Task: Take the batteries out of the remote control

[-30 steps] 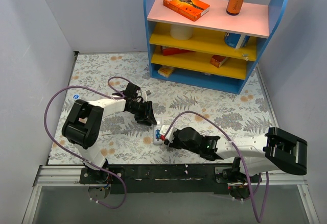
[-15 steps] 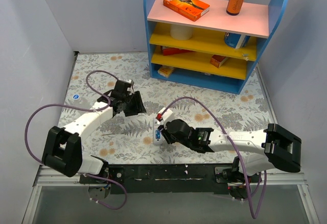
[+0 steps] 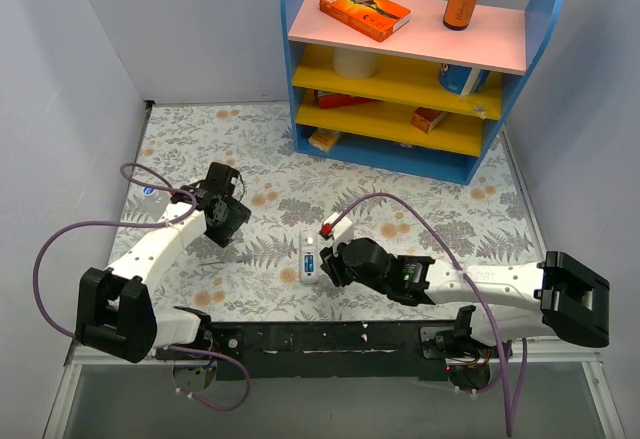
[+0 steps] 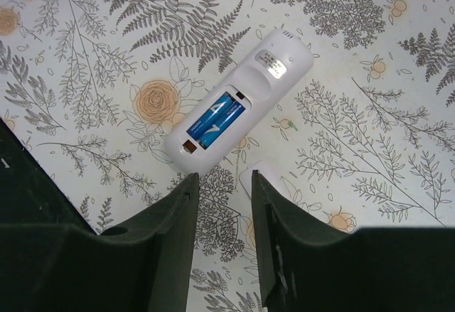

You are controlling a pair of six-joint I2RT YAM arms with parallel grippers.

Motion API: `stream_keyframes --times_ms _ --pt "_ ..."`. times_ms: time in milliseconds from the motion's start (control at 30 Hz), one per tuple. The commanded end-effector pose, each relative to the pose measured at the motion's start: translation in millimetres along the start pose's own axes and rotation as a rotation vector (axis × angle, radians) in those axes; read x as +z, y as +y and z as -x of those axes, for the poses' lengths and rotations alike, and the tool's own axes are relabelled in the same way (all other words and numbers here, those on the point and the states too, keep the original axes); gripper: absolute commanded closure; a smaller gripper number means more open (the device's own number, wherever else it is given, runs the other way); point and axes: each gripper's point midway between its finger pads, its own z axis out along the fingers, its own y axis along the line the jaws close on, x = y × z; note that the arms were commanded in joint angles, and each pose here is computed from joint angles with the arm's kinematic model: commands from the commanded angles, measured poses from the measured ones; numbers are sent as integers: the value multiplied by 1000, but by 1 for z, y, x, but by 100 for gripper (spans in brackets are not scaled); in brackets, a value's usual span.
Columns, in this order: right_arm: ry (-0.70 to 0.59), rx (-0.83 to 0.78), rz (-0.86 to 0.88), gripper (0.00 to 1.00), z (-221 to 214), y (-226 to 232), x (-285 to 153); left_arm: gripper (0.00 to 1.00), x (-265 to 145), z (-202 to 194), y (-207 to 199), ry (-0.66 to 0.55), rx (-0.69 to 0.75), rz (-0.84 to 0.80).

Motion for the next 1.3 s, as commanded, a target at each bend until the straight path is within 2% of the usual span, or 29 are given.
stream_keyframes --times_ms 0,67,400,600,900,1000,1167,1267 --pt "-71 40 28 58 17 4 -9 46 5 12 22 -11 -225 131" --pt "-91 43 34 58 21 4 -13 47 13 4 27 35 -259 150" --pt "-88 33 23 58 14 -1 -14 48 36 -20 56 90 -338 262" --pt "-78 39 51 58 16 6 -11 44 42 -26 67 86 -352 292" --pt "-71 37 71 59 18 13 -7 44 54 -38 73 126 -348 318" --pt "-74 34 73 59 19 13 -6 47 58 -45 79 146 -347 338" --pt "-93 22 84 59 23 15 -5 63 57 -62 86 210 -354 335" --pt "-111 1 107 58 25 19 -3 68 51 -64 88 212 -353 313"
